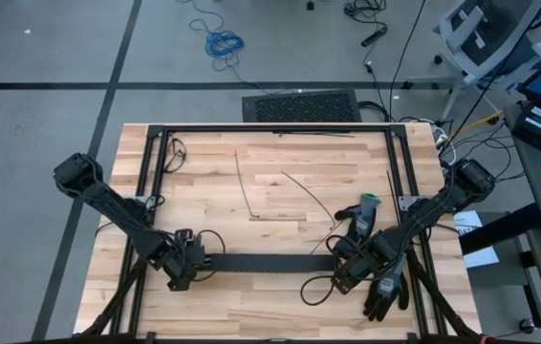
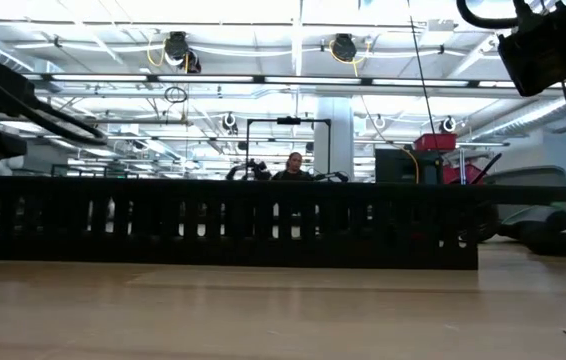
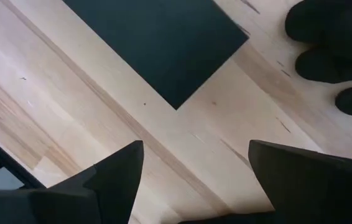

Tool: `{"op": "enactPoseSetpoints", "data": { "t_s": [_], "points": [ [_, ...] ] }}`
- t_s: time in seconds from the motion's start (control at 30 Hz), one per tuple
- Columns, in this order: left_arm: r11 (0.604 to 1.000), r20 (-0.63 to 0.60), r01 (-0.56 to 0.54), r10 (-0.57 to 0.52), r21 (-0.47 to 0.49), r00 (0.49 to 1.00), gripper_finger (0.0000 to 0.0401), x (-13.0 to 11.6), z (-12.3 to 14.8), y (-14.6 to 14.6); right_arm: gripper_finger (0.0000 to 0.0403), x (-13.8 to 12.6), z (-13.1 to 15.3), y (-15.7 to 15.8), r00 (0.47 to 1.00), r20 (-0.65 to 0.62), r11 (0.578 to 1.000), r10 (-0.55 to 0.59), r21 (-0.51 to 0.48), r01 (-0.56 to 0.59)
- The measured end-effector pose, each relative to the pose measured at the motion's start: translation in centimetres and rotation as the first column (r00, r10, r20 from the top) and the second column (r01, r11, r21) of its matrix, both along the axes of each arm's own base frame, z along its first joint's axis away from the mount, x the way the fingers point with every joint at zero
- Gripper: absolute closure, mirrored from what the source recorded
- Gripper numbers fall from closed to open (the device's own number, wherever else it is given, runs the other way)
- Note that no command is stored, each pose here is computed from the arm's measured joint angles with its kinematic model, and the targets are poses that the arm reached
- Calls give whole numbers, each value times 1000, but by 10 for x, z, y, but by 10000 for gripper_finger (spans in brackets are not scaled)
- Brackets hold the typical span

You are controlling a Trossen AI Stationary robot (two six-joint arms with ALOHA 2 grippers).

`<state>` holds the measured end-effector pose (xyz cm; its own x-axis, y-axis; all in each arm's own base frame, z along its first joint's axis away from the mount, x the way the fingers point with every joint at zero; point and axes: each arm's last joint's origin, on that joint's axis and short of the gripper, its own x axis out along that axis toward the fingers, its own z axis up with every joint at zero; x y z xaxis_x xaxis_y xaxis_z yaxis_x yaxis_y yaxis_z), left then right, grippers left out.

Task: Ziptie cables
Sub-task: Close the black cable duct

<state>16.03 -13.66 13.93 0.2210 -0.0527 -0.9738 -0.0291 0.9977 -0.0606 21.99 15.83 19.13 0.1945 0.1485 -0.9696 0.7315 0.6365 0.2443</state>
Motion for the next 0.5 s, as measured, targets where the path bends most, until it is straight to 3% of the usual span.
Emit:
{"op": "enactPoseSetpoints", "data": {
  "t_s": [0.2,0.4,0.5],
  "points": [
    [1000,6,2,-2,-3,1000,164,1,0,0,120,-6,-2,-4,998,-64,999,-8,-42,6],
    [1000,5,1,-1,-3,1000,165,0,0,0,120,-14,-3,-19,975,-175,983,-134,-146,109],
    [1000,5,0,0,-3,1000,165,0,0,0,120,-9,-3,-22,973,-137,974,-188,-151,167]
  ]
}}
